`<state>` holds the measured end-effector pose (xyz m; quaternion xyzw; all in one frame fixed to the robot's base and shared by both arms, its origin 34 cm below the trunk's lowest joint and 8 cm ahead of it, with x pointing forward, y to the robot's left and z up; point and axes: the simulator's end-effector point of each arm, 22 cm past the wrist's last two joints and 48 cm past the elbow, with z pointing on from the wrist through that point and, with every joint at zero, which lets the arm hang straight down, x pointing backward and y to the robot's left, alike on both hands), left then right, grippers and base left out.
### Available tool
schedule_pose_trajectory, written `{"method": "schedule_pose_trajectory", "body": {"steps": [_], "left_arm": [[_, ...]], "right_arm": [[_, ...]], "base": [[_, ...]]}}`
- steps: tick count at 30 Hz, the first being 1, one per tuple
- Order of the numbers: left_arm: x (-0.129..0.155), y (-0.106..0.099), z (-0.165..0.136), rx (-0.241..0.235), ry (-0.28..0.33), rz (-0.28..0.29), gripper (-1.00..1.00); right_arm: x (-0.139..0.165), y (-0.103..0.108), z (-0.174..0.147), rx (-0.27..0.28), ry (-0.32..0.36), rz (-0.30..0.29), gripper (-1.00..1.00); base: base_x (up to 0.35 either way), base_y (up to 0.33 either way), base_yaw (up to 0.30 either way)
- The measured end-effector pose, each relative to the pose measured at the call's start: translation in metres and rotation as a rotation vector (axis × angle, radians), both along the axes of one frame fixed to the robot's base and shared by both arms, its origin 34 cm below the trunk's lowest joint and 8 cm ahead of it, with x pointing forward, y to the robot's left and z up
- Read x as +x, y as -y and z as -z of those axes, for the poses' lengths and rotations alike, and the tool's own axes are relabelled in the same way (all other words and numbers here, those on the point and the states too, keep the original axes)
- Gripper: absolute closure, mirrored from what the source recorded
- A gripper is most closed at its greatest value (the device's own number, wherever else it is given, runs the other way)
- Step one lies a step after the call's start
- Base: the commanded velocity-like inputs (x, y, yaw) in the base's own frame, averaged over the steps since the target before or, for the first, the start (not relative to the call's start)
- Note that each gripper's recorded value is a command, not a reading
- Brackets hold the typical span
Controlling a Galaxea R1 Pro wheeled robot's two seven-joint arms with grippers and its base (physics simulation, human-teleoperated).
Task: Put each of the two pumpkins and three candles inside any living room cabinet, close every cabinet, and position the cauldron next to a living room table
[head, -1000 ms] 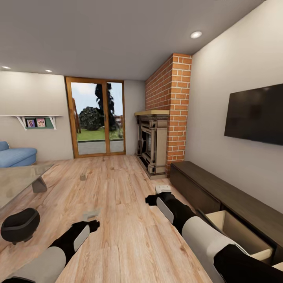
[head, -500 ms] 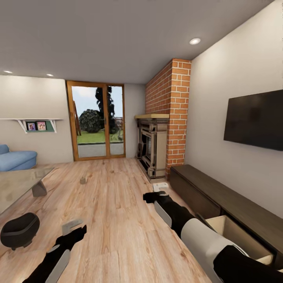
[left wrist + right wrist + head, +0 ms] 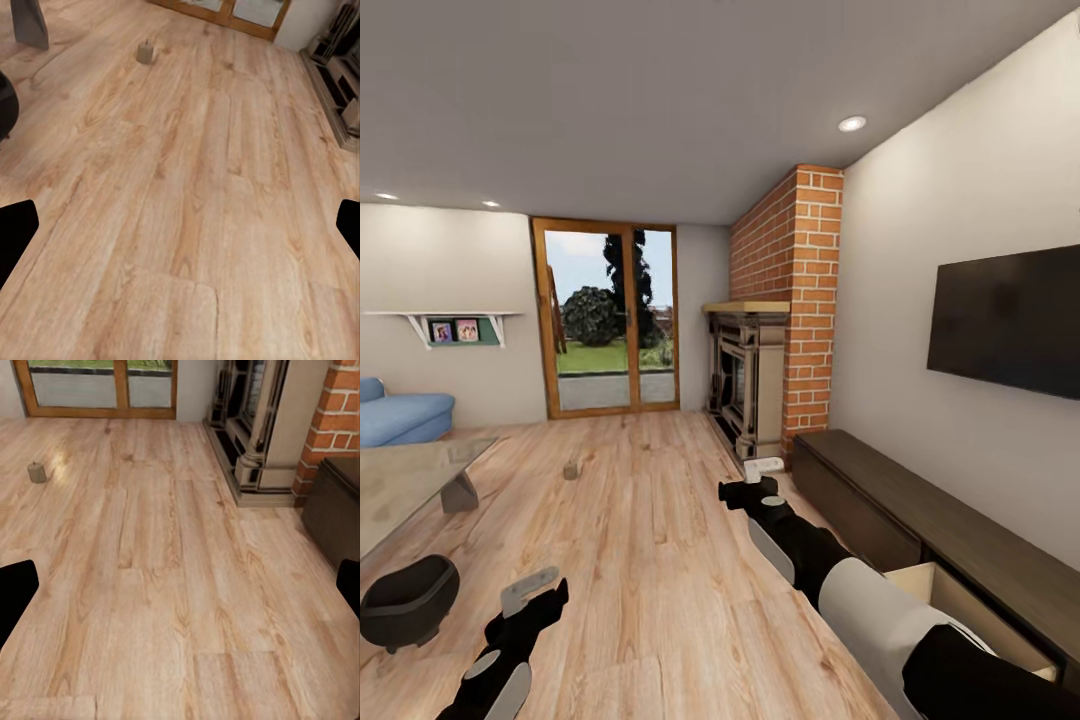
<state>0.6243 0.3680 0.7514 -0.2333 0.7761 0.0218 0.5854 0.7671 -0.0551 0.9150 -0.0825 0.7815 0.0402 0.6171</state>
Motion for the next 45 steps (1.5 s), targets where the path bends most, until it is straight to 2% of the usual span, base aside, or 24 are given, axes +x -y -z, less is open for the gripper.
{"method": "schedule_pose_trajectory", "body": {"steps": [5,7,9,11,13,14,16,17,21,26,36,45], "left_arm": [[-0.002,-0.001,-0.004,-0.008,-0.016,0.003,-1.0],[-0.004,0.002,0.003,-0.011,-0.055,0.018,-1.0],[-0.008,0.009,0.016,-0.019,-0.124,0.046,-1.0],[-0.009,0.013,0.021,-0.028,-0.158,0.067,-1.0],[-0.01,0.017,0.025,-0.064,-0.192,0.087,-1.0],[-0.01,0.016,0.027,-0.075,-0.224,0.099,-1.0],[-0.013,-0.009,0.025,-0.081,-0.324,0.118,-1.0],[-0.014,-0.016,0.023,-0.092,-0.337,0.121,-1.0],[-0.01,-0.024,0.015,-0.133,-0.336,0.157,-1.0],[-0.007,-0.033,0.01,-0.134,-0.333,0.154,-1.0],[-0.005,-0.037,0.013,-0.123,-0.345,0.149,-1.0],[-0.005,-0.036,0.02,-0.124,-0.357,0.149,-1.0]], "right_arm": [[-0.001,-0.001,-0.01,-0.001,0.007,-0.002,-1.0],[-0.001,-0.001,-0.011,-0.002,0.006,-0.002,-1.0],[-0.002,-0.001,-0.01,-0.003,0.002,-0.001,-1.0],[-0.002,-0.001,-0.011,-0.002,0.001,-0.002,-1.0],[-0.003,-0.002,-0.013,0.003,0.001,-0.003,-1.0],[-0.003,-0.002,-0.013,0.003,0.001,-0.003,-1.0],[-0.004,-0.005,-0.013,0.004,-0.003,-0.008,-1.0],[-0.004,-0.006,-0.012,0.002,-0.008,-0.01,-1.0],[-0.007,-0.013,-0.007,-0.009,-0.037,-0.038,-1.0],[-0.01,-0.023,-0.003,-0.017,-0.066,-0.07,-1.0],[-0.014,-0.026,0.02,-0.047,-0.147,-0.082,-1.0],[-0.013,-0.027,0.031,-0.052,-0.169,-0.086,-1.0]], "base": [[0.0,0.0,0.0],[0.0,0.0,0.0],[0.0,0.0,0.0],[0.095,0.0,0.0],[0.252,0.024,0.0],[0.266,0.116,0.0],[0.249,0.173,0.0],[0.256,0.18,0.0],[0.255,0.129,0.0],[0.27,0.025,0.0],[0.31,0.002,0.0],[0.167,0.002,0.0]]}}
